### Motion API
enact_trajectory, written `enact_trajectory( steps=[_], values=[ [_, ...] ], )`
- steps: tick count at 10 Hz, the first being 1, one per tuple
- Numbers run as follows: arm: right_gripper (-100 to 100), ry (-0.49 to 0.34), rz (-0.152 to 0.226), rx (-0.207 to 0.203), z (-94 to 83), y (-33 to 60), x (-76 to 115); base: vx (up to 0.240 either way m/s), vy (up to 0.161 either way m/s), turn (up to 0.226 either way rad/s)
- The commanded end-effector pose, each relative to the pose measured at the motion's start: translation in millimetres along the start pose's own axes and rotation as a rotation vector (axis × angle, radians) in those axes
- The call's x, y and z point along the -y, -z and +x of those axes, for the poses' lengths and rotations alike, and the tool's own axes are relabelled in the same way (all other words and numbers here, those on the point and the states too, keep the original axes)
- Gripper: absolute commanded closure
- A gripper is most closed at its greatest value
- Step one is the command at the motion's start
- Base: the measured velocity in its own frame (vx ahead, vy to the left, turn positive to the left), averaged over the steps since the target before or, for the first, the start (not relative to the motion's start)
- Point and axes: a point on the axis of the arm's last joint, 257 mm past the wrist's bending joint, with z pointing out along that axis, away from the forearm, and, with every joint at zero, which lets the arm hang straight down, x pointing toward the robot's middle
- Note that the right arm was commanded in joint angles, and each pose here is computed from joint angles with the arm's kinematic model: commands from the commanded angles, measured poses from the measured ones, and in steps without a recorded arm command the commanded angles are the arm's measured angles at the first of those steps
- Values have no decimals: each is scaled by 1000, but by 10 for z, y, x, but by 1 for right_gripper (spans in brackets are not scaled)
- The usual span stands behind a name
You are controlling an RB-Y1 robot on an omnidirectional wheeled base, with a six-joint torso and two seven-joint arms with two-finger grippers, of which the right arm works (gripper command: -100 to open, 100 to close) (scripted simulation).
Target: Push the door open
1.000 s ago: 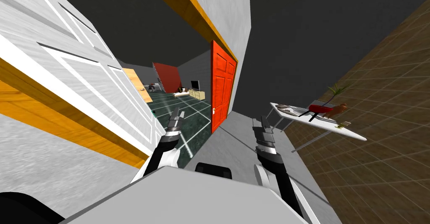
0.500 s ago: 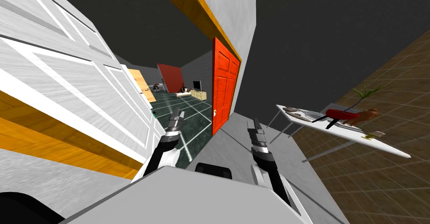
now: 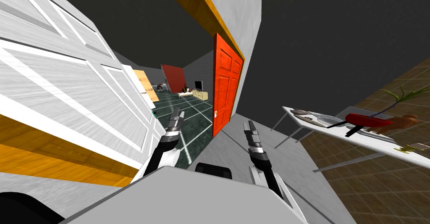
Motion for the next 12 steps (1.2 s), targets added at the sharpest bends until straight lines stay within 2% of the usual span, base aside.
enact_trajectory(
  steps=[1,7,12],
  values=[
    [-100,-18,15,-23,82,57,108,89,-3,65],
    [-100,-80,78,-113,373,273,517,100,-15,79],
    [-100,-133,139,-193,611,515,849,99,-20,88]
  ],
)
